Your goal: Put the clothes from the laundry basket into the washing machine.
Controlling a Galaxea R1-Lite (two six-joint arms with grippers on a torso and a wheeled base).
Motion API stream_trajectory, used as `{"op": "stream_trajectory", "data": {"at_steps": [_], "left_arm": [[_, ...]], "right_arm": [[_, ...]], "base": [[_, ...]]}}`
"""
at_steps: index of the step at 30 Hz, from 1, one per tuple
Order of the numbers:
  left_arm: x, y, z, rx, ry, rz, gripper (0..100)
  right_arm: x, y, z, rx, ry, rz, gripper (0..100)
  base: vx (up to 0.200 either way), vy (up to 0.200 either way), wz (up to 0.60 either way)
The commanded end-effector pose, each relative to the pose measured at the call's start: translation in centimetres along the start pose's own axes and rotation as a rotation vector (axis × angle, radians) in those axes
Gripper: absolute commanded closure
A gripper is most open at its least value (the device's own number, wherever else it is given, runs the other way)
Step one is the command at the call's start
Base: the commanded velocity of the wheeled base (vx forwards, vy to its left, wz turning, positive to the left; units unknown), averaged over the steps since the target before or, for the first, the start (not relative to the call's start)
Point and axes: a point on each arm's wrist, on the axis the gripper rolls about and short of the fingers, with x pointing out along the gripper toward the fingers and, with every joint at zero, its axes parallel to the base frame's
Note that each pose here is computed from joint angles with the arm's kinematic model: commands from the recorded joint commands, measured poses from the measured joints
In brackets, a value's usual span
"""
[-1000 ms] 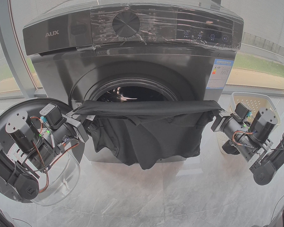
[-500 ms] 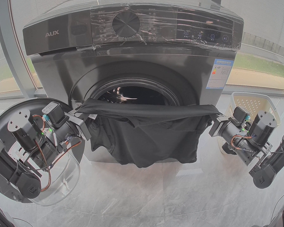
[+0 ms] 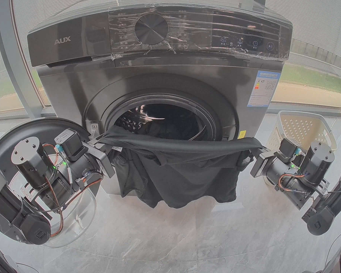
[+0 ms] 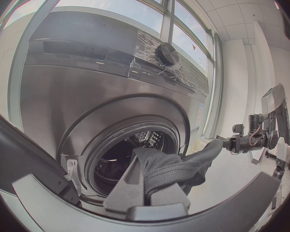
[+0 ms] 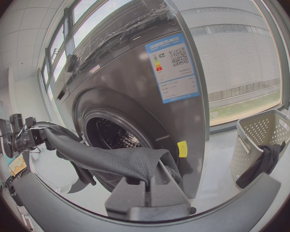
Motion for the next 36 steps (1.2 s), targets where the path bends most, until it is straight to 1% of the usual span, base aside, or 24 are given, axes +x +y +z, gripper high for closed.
{"op": "stream_trajectory", "data": {"at_steps": [1, 2, 3, 4, 5, 7, 9, 10, 11, 13, 14, 15, 17, 20, 22, 24, 25, 26, 27, 28, 30, 32, 33, 36], "left_arm": [[0.1, -0.7, 0.4, -0.005, -0.019, -0.02, 100], [0.1, -0.8, 0.5, -0.005, -0.02, -0.023, 100], [0.1, -1.8, 0.5, -0.016, -0.023, -0.058, 100], [0.2, -1.9, 0.5, -0.019, -0.021, -0.061, 100], [0.3, -3.4, 0.6, -0.034, -0.026, -0.112, 100], [0.9, -4.1, 0.8, -0.037, -0.035, -0.123, 100], [1.8, -4.2, 1.2, -0.037, -0.05, -0.106, 100], [1.8, -4.2, 1.2, -0.037, -0.05, -0.106, 100], [2.4, -4.4, 1.2, -0.04, -0.047, -0.095, 100], [2.7, -4.4, 1.1, -0.043, -0.045, -0.092, 100], [2.9, -4.4, 0.8, -0.043, -0.041, -0.094, 100], [2.9, -4.4, 0.8, -0.043, -0.041, -0.094, 100], [3.2, -4.5, 1.0, -0.045, -0.054, -0.094, 100], [3.6, -4.8, 1.2, -0.047, -0.07, -0.099, 100], [3.7, -5.2, 1.3, -0.049, -0.068, -0.104, 100], [3.8, -5.3, 1.0, -0.05, -0.059, -0.101, 100], [4.1, -5.2, 0.6, -0.045, -0.049, -0.084, 100], [4.1, -5.2, 0.6, -0.045, -0.049, -0.081, 100], [4.2, -5.1, 0.6, -0.044, -0.048, -0.056, 100], [4.2, -5.1, 0.6, -0.044, -0.048, -0.052, 100], [4.2, -5.1, 0.6, -0.044, -0.048, -0.052, 100], [4.3, -5.1, 0.7, -0.047, -0.051, -0.052, 100], [4.3, -5.1, 0.7, -0.047, -0.051, -0.052, 100], [4.4, -5.2, 0.7, -0.051, -0.053, -0.061, 100]], "right_arm": [[-1.2, 1.0, -1.0, -0.004, 0.056, 0.041, 100], [-1.3, 1.1, -1.0, -0.004, 0.059, 0.042, 100], [-2.1, 2.0, -1.8, -0.007, 0.102, 0.079, 0], [-2.1, 2.0, -1.9, -0.008, 0.109, 0.081, 0], [-3.6, 2.7, -3.4, -0.017, 0.198, 0.111, 0], [-5.0, 2.8, -4.7, -0.036, 0.28, 0.13, 0], [-5.6, 2.9, -6.4, -0.05, 0.371, 0.158, 0], [-5.6, 2.9, -6.4, -0.05, 0.371, 0.158, 0], [-5.9, 2.9, -8.1, -0.057, 0.454, 0.202, 0], [-5.9, 3.0, -8.5, -0.071, 0.475, 0.242, 0], [-5.8, 3.2, -8.5, -0.076, 0.477, 0.265, 0], [-5.8, 3.2, -8.5, -0.076, 0.477, 0.265, 0], [-4.3, 4.6, -8.6, -0.063, 0.434, 0.308, 0], [-2.4, 5.4, -9.0, -0.064, 0.387, 0.32, 0], [-0.8, 6.0, -9.1, -0.069, 0.349, 0.326, 0], [0.3, 6.3, -9.6, -0.072, 0.331, 0.33, 0], [1.6, 6.8, -10.4, -0.081, 0.317, 0.337, 0], [1.8, 6.8, -10.4, -0.082, 0.313, 0.338, 0], [2.8, 7.3, -10.8, -0.087, 0.289, 0.354, 0], [3.3, 7.8, -10.8, -0.087, 0.28, 0.365, 0], [3.6, 8.2, -10.9, -0.085, 0.27, 0.38, 0], [4.2, 8.7, -11.1, -0.079, 0.26, 0.416, 0], [4.3, 8.7, -11.1, -0.079, 0.259, 0.418, 0], [5.2, 8.7, -12.1, -0.09, 0.27, 0.42, 0]], "base": [[0.0, 0.0, 0.0], [0.0, 0.0, 0.0], [0.0, 0.0, 0.0], [0.0, 0.0, 0.0], [0.0, 0.0, 0.0], [0.0, 0.0, 0.0], [0.0, 0.0, 0.0], [0.0, 0.0, 0.0], [0.0, 0.0, 0.0], [0.0, 0.0, 0.0], [0.0, 0.0, 0.0], [0.0, 0.0, 0.0], [0.0, 0.0, 0.0], [0.0, 0.0, 0.0], [0.0, 0.0, 0.0], [0.0, 0.0, 0.0], [0.0, 0.0, 0.0], [0.0, 0.0, 0.0], [0.0, 0.0, 0.0], [0.0, 0.0, 0.0], [0.0, 0.0, 0.0], [0.0, 0.0, 0.0], [0.0, 0.0, 0.0], [0.0, 0.0, 0.0]]}}
